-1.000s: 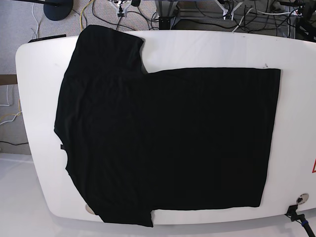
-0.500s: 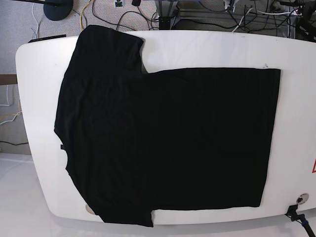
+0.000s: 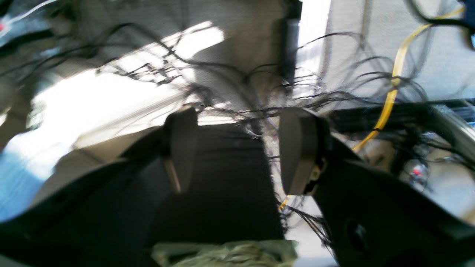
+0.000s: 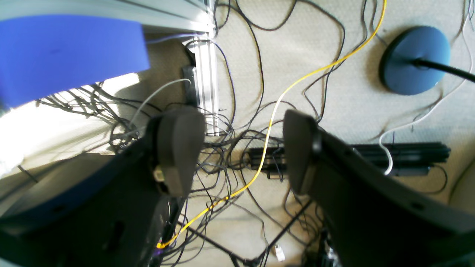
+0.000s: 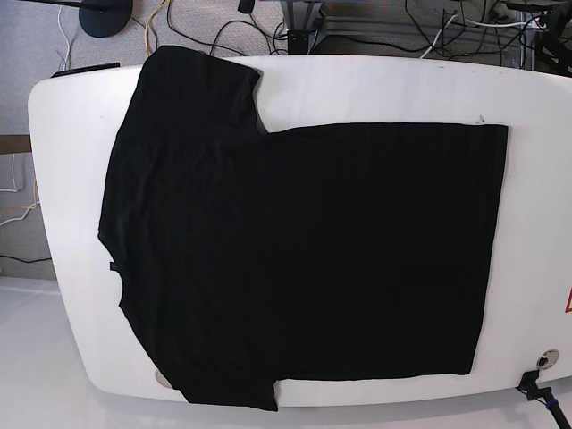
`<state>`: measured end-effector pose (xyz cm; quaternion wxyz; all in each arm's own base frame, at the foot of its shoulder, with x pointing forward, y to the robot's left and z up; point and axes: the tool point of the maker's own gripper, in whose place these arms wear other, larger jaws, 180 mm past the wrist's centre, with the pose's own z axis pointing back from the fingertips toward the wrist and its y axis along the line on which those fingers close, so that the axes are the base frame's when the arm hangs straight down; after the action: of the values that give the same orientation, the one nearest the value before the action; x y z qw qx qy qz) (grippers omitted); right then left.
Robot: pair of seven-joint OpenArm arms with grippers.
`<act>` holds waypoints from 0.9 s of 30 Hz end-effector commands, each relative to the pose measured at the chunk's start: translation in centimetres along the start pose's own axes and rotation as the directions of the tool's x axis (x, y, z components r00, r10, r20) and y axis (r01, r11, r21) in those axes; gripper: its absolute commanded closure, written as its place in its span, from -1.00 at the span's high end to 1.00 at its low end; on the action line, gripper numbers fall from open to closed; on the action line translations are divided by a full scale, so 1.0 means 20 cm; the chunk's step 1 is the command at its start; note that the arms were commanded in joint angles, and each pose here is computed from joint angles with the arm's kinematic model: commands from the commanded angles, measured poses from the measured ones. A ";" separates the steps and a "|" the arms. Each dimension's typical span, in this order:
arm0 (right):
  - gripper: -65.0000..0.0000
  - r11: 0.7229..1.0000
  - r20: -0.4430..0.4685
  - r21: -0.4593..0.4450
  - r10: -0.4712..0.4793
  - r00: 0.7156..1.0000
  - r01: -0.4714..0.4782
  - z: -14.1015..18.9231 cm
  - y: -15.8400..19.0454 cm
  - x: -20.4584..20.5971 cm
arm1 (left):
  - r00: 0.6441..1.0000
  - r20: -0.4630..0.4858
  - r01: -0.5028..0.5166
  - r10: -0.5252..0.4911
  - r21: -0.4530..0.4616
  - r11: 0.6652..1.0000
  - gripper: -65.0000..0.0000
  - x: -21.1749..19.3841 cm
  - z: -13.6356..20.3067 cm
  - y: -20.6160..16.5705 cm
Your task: Fold the T-shirt properly
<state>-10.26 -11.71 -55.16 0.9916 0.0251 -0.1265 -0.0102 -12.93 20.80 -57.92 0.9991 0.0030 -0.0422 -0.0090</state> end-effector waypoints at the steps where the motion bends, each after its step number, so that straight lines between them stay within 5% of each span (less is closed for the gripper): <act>1: 0.11 1.000 0.036 0.009 0.002 0.999 -0.003 0.08 0.01 0.03 | 1.000 0.029 -0.001 0.000 0.021 1.000 0.03 0.00 0.07 0.05; 15: 0.11 1.000 0.193 0.026 0.002 0.981 -0.007 0.53 0.06 0.25 | 0.961 0.272 0.036 -0.049 0.052 0.998 0.02 0.21 0.57 0.03; 20: 0.11 0.999 0.297 0.030 0.004 0.955 -0.013 0.61 0.07 0.45 | 0.902 0.432 -0.022 0.013 0.017 1.000 0.01 0.48 0.76 -0.01; 27: 0.11 0.999 0.427 0.028 0.010 0.904 -0.025 0.67 0.08 0.70 | 0.797 0.604 -0.012 -0.029 0.065 0.998 0.01 0.83 0.93 0.05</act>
<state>-0.48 -11.15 -39.50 0.9454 0.0368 -0.3239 -0.0039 1.28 21.21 -39.04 0.9402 0.0288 -0.3393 -0.0086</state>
